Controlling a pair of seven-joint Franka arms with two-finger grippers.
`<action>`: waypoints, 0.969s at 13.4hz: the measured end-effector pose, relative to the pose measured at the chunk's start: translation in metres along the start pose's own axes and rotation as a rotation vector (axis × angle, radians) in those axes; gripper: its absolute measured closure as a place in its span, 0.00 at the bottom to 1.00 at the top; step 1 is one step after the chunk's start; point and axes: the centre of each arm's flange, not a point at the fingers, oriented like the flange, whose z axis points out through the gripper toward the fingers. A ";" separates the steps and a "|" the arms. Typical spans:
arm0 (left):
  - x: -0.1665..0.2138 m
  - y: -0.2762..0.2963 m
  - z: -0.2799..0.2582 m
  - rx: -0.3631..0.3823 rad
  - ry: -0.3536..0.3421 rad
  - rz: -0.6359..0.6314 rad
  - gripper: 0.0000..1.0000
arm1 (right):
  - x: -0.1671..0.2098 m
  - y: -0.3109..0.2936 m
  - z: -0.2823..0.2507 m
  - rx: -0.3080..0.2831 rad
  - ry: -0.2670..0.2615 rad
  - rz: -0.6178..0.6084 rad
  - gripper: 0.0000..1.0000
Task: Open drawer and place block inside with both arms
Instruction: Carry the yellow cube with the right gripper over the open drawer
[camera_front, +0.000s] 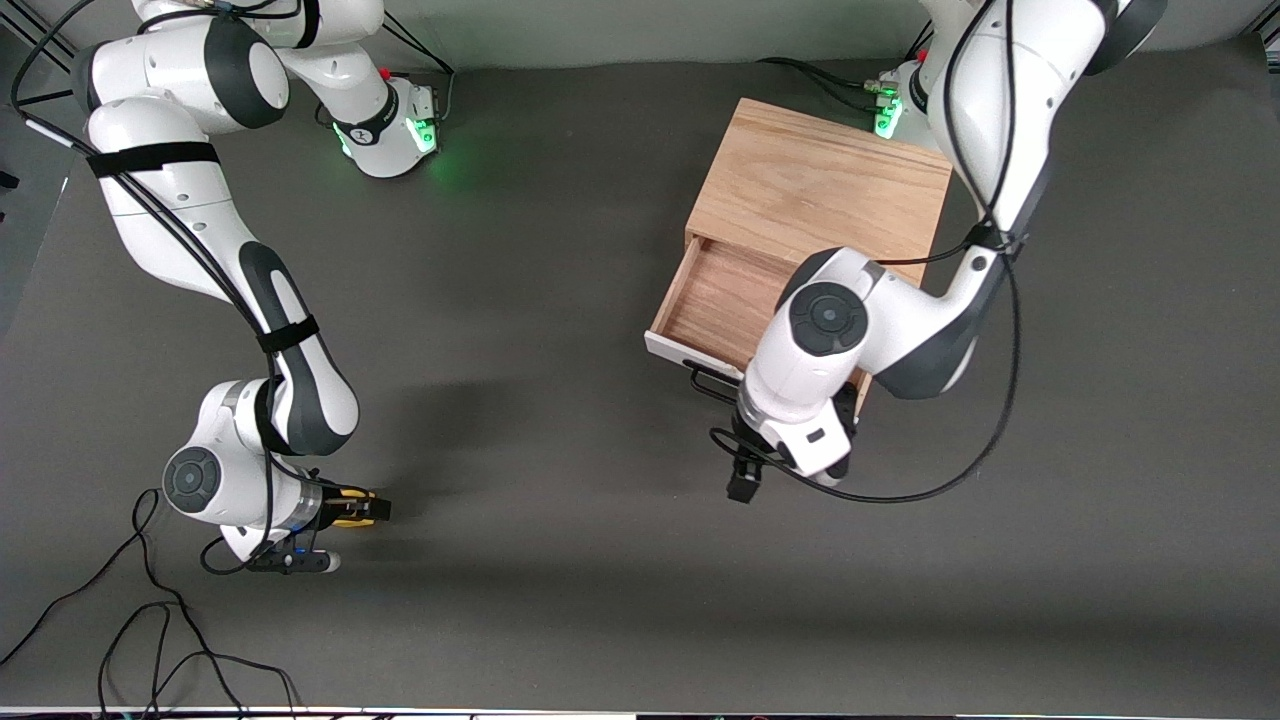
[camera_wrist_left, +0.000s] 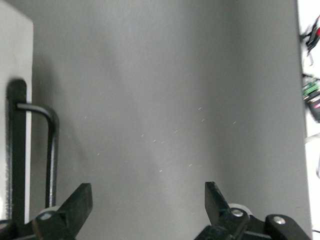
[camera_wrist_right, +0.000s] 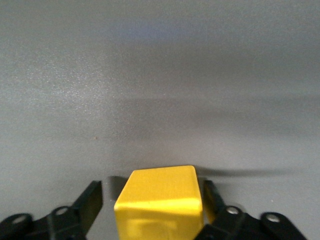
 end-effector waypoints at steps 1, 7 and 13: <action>0.016 0.005 -0.019 0.005 0.018 0.012 0.00 | 0.000 0.001 -0.002 -0.001 0.001 0.001 0.30; 0.146 -0.009 -0.135 0.177 -0.017 0.227 0.00 | 0.009 -0.009 -0.063 0.004 -0.036 -0.001 0.45; 0.252 -0.061 -0.214 0.340 -0.112 0.640 0.00 | -0.048 -0.146 -0.331 0.018 -0.099 0.048 0.45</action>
